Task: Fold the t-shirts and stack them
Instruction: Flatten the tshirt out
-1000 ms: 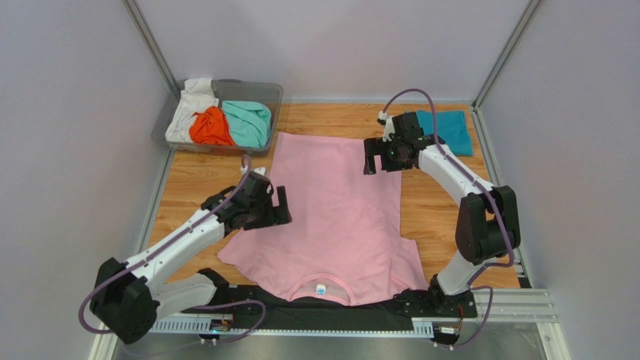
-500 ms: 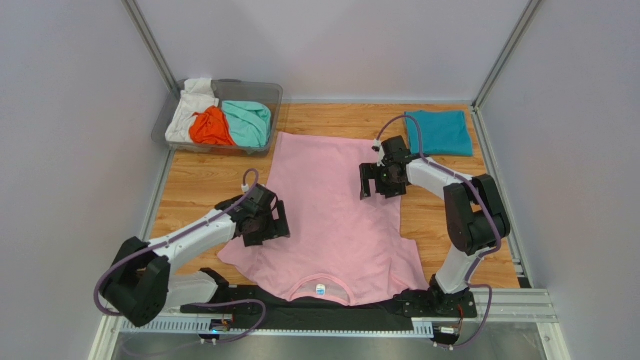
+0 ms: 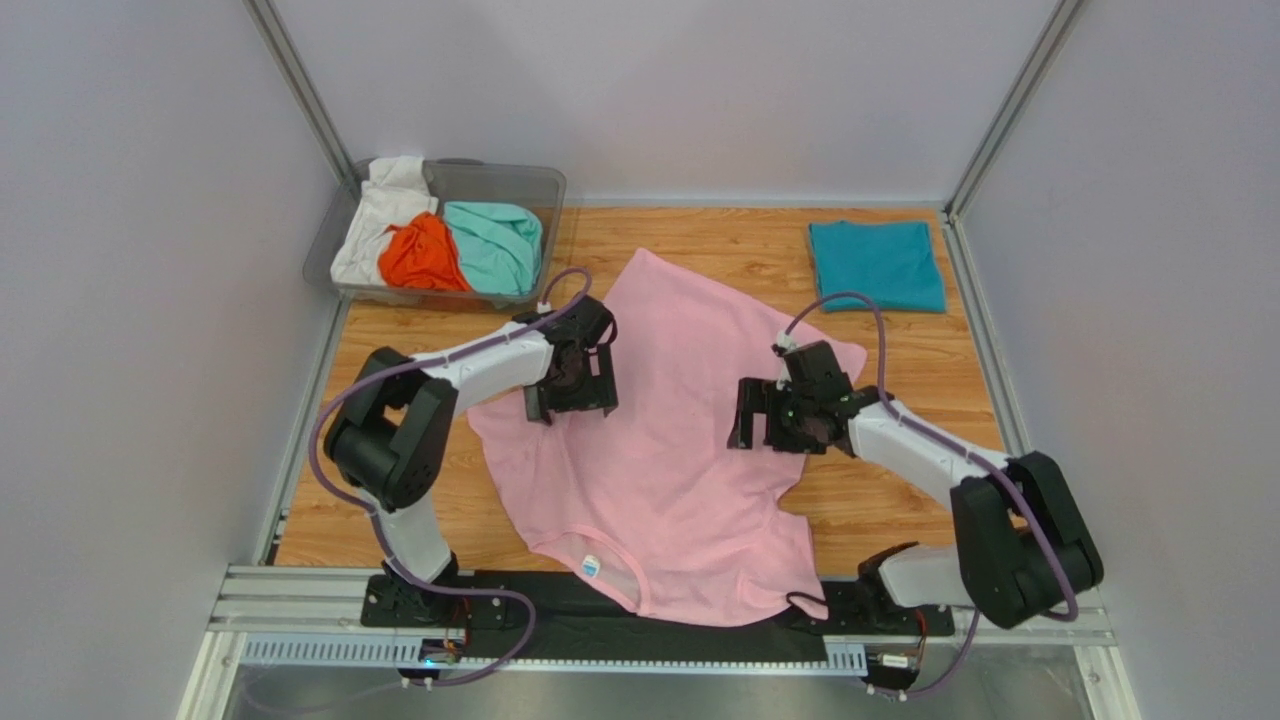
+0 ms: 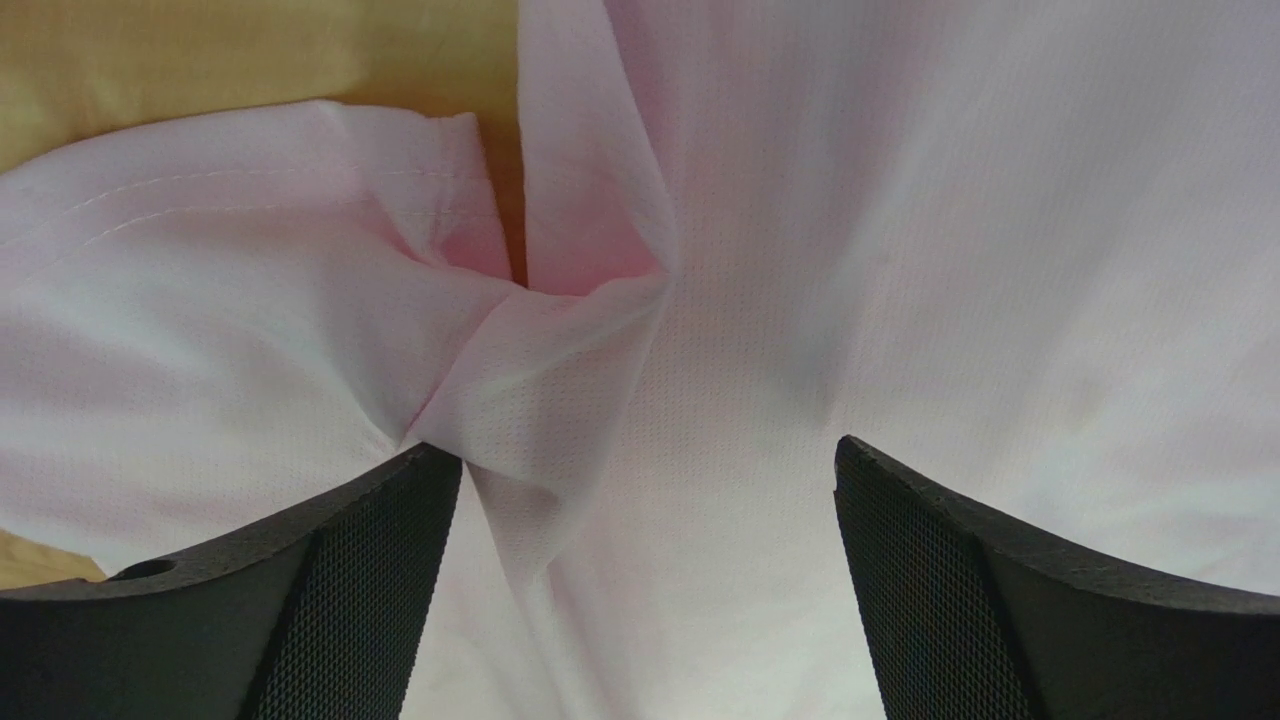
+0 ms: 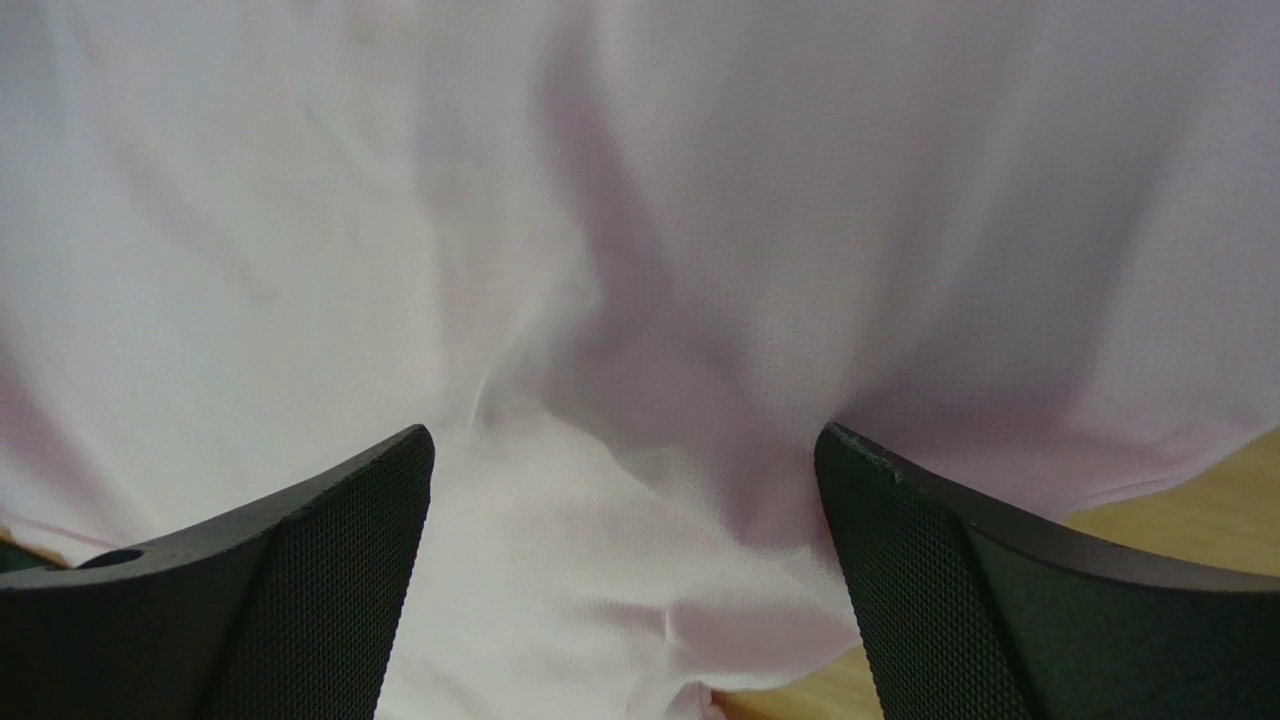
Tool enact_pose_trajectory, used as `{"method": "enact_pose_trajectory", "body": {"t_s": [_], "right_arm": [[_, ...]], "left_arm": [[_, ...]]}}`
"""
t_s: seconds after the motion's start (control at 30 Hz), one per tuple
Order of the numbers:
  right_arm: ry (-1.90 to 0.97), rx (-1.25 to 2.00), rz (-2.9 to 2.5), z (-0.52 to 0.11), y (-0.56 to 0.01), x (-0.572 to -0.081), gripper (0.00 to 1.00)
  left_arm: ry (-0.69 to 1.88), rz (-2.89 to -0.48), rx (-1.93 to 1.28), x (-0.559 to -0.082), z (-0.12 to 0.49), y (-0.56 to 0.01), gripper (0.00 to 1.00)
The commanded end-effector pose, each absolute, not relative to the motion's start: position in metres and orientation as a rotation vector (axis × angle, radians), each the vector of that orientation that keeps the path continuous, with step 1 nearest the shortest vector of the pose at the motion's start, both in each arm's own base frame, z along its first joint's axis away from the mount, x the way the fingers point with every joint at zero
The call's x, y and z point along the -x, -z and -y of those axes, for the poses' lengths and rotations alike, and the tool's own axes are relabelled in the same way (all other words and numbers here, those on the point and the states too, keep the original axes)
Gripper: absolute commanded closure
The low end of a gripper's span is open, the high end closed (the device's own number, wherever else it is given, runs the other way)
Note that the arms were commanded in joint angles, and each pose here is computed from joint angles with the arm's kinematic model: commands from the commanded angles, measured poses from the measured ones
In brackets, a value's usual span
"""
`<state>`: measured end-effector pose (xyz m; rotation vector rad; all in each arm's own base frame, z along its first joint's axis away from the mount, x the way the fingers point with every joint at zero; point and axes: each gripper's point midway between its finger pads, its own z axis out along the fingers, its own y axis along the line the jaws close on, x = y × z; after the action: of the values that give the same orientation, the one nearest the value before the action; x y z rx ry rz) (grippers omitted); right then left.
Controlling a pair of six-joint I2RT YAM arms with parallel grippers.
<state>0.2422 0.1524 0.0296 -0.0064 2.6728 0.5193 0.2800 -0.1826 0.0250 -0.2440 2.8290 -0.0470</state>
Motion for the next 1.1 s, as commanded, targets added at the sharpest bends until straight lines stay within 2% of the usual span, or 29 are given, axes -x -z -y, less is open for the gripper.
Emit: {"method": "enact_pose_trajectory", "body": {"t_s": [0.0,0.07,0.27,0.4,0.53,0.73,0.77,0.83,0.87,0.9,0.97,1.0,1.07], "right_arm": [[-0.494,-0.089,-2.816,-0.154,-0.009,-0.179,0.0],[-0.49,-0.096,-2.843,-0.159,-0.004,-0.155,0.0],[-0.661,-0.09,-2.749,-0.191,-0.036,-0.137,0.0],[-0.583,-0.046,-2.671,-0.185,-0.063,-0.155,0.0],[-0.498,-0.036,-2.614,-0.178,-0.078,-0.174,0.0],[-0.362,-0.103,-2.561,-0.15,-0.094,-0.197,0.0],[-0.333,-0.137,-2.545,-0.14,-0.096,-0.204,0.0],[-0.316,-0.169,-2.522,-0.131,-0.102,-0.21,0.0],[-0.301,-0.209,-2.51,-0.123,-0.104,-0.217,0.0],[-0.29,-0.208,-2.497,-0.119,-0.105,-0.221,0.0],[-0.252,-0.253,-2.483,-0.106,-0.106,-0.232,0.0],[-0.24,-0.257,-2.474,-0.102,-0.107,-0.237,0.0],[-0.226,-0.298,-2.477,-0.092,-0.103,-0.248,0.0]], "left_arm": [[-0.037,-2.838,0.144,-0.309,0.189,-0.024,0.0],[0.033,-2.801,0.109,-0.336,0.21,-0.037,0.0],[0.159,-2.776,-0.033,-0.395,0.262,-0.029,0.0],[0.273,-2.663,-0.165,-0.444,0.299,-0.053,0.0],[0.301,-2.585,-0.248,-0.471,0.315,-0.068,0.0],[0.208,-2.48,-0.231,-0.468,0.29,-0.13,0.0],[0.178,-2.431,-0.192,-0.466,0.279,-0.156,0.0],[0.143,-2.454,-0.176,-0.45,0.264,-0.155,0.0],[0.167,-2.428,-0.155,-0.441,0.26,-0.175,0.0],[0.159,-2.486,-0.125,-0.424,0.252,-0.158,0.0],[0.241,-2.508,-0.109,-0.399,0.25,-0.164,0.0],[0.228,-2.58,-0.078,-0.379,0.241,-0.139,0.0],[0.293,-2.581,-0.054,-0.362,0.24,-0.139,0.0]]}}
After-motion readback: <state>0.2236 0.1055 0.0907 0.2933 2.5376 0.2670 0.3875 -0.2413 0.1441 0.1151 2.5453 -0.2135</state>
